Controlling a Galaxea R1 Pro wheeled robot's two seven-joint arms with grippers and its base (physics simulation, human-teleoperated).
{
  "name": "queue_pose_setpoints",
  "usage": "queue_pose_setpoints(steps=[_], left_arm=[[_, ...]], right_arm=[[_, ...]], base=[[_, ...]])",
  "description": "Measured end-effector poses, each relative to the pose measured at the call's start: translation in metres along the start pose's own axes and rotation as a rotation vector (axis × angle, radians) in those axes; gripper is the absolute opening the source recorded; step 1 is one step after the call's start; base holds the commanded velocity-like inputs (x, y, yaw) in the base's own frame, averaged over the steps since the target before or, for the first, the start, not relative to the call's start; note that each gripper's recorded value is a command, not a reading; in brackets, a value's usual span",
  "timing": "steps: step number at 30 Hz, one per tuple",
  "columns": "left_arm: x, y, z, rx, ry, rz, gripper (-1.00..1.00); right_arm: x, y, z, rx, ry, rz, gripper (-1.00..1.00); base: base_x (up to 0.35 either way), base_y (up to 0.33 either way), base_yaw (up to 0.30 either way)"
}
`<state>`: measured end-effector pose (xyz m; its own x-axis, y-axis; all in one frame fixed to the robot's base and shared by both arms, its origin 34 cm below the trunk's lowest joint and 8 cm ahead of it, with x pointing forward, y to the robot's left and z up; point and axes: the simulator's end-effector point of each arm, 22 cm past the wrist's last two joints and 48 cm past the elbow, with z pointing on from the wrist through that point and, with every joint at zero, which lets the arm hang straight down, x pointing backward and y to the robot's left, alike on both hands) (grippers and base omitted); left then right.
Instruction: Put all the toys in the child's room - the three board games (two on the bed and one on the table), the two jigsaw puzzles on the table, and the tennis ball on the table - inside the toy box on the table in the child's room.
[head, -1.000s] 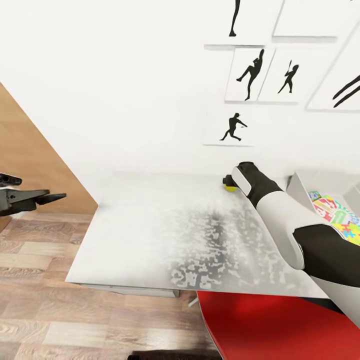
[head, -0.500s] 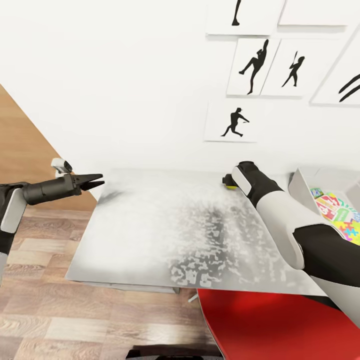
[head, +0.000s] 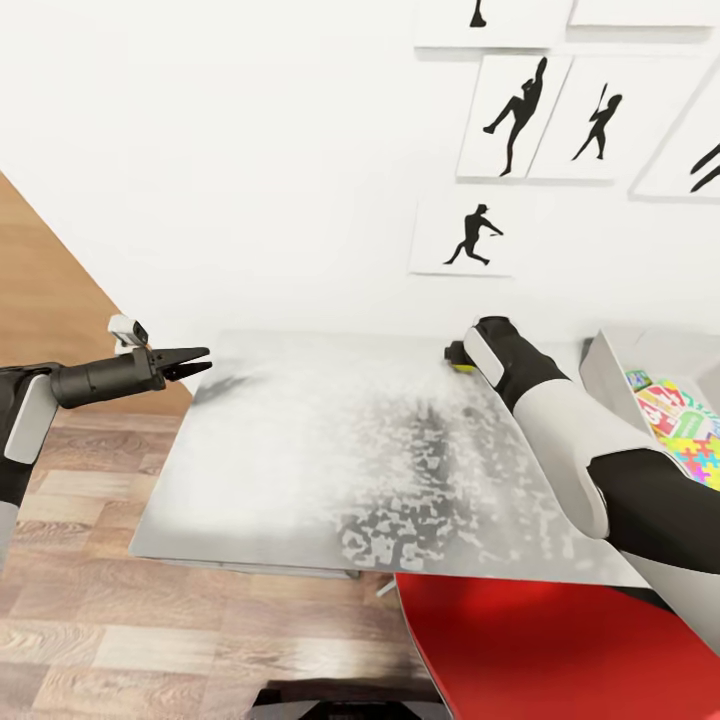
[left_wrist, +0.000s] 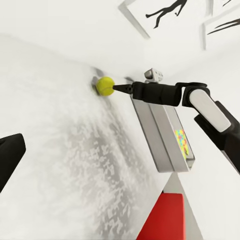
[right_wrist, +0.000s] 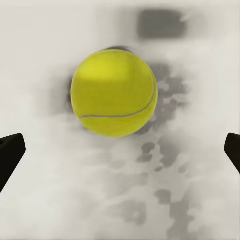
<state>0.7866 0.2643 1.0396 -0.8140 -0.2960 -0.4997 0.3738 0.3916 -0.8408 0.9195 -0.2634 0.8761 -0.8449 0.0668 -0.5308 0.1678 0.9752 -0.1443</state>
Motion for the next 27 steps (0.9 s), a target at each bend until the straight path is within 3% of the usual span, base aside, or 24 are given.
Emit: queue_pose_setpoints(steps=[18,27], left_arm=[[0.010,0.015,0.008,-0.002,0.015,-0.023,1.00],[0.015,0.020,0.011,-0.002,0.021,-0.029,1.00]], right_arm=[[0.011,0.000,0.017,0.003,0.021,-0.003,1.00],[-0.008,0.003,0.014,-0.010,-0.027,0.007,1.00]], base=[[0.000,0.000,0.000],[0.000,0.000,0.000]])
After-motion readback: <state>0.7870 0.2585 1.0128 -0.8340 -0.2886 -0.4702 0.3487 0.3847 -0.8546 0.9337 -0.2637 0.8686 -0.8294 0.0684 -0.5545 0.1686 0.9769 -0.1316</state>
